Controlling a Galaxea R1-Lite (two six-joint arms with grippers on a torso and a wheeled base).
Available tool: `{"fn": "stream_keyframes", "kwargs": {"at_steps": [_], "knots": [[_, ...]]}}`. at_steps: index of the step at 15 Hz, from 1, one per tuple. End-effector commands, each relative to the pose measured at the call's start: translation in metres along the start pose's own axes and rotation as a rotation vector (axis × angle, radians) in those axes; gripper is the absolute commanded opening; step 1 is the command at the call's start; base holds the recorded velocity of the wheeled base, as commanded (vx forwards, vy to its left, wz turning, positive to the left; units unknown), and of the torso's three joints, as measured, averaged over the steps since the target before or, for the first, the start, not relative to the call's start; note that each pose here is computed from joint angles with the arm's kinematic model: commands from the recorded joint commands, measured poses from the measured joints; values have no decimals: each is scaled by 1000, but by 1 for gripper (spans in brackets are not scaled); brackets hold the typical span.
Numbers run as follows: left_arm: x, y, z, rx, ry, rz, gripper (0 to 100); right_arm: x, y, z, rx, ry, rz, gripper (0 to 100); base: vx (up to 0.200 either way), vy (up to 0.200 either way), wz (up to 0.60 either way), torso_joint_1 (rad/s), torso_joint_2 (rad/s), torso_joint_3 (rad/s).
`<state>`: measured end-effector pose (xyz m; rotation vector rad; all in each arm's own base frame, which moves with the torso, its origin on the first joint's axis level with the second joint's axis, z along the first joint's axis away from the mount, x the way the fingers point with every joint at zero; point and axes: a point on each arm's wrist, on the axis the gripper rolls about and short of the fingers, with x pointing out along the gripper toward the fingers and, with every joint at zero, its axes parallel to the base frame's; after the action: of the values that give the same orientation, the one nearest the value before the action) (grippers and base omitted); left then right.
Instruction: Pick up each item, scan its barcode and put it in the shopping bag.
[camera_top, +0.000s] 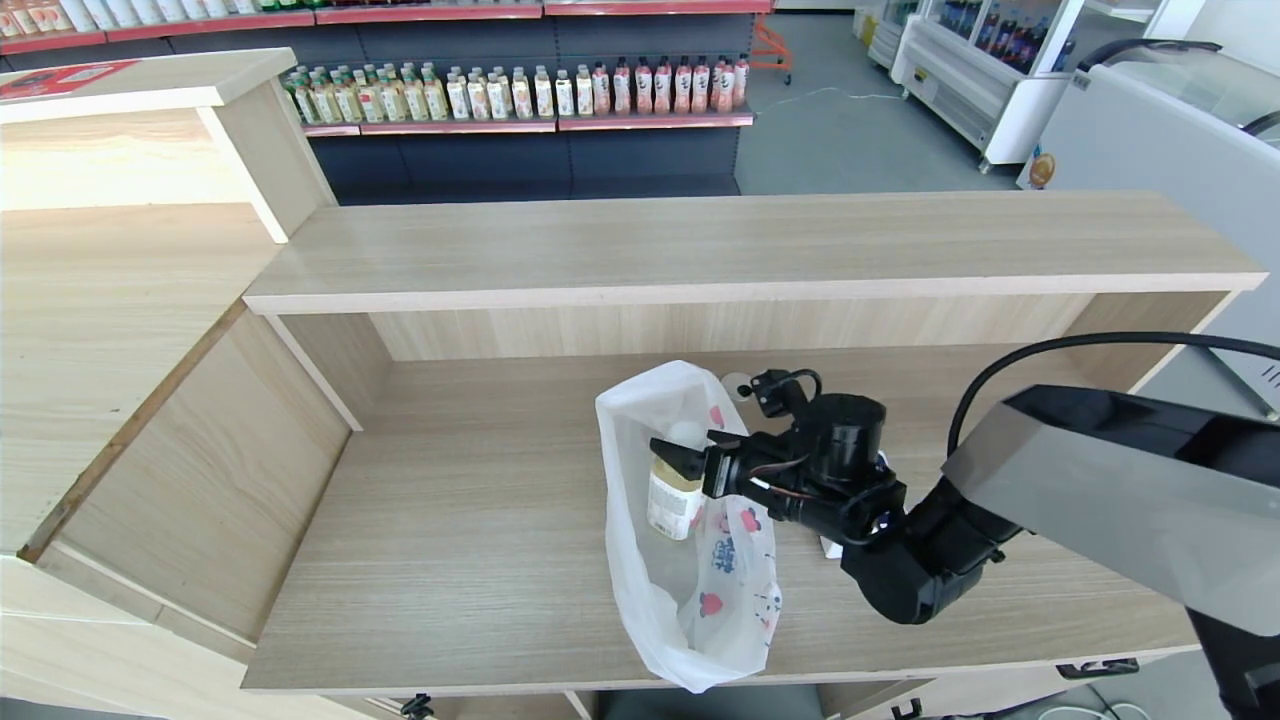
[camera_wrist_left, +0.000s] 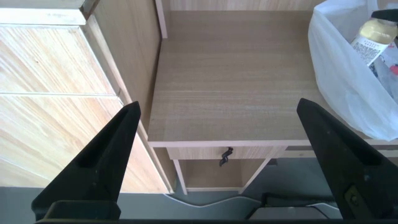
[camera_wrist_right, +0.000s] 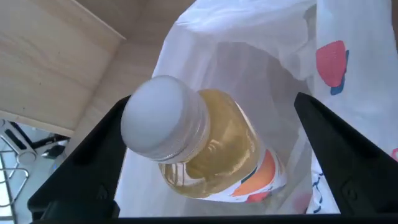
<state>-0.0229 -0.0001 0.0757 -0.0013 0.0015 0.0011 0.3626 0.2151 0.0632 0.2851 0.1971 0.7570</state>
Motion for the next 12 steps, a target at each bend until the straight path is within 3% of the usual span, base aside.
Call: {"fn": "stream_keyframes", "kwargs": {"at_steps": [1,7,10,12], "knots": [[0,0,0,0,0,0,100,-21,2,24,12,-39,-19,100,0,0,0,0,0,0],[0,0,0,0,0,0,100,-102,-1,61,-43,-69,-133,100,0,0,0,0,0,0],[0,0,0,0,0,0,100,-139,13,75,-74,-108,-168,100,0,0,0,0,0,0],[0,0,0,0,0,0,100,-178,11,85,-141,-108,-261,100,0,0,0,0,0,0]]}}
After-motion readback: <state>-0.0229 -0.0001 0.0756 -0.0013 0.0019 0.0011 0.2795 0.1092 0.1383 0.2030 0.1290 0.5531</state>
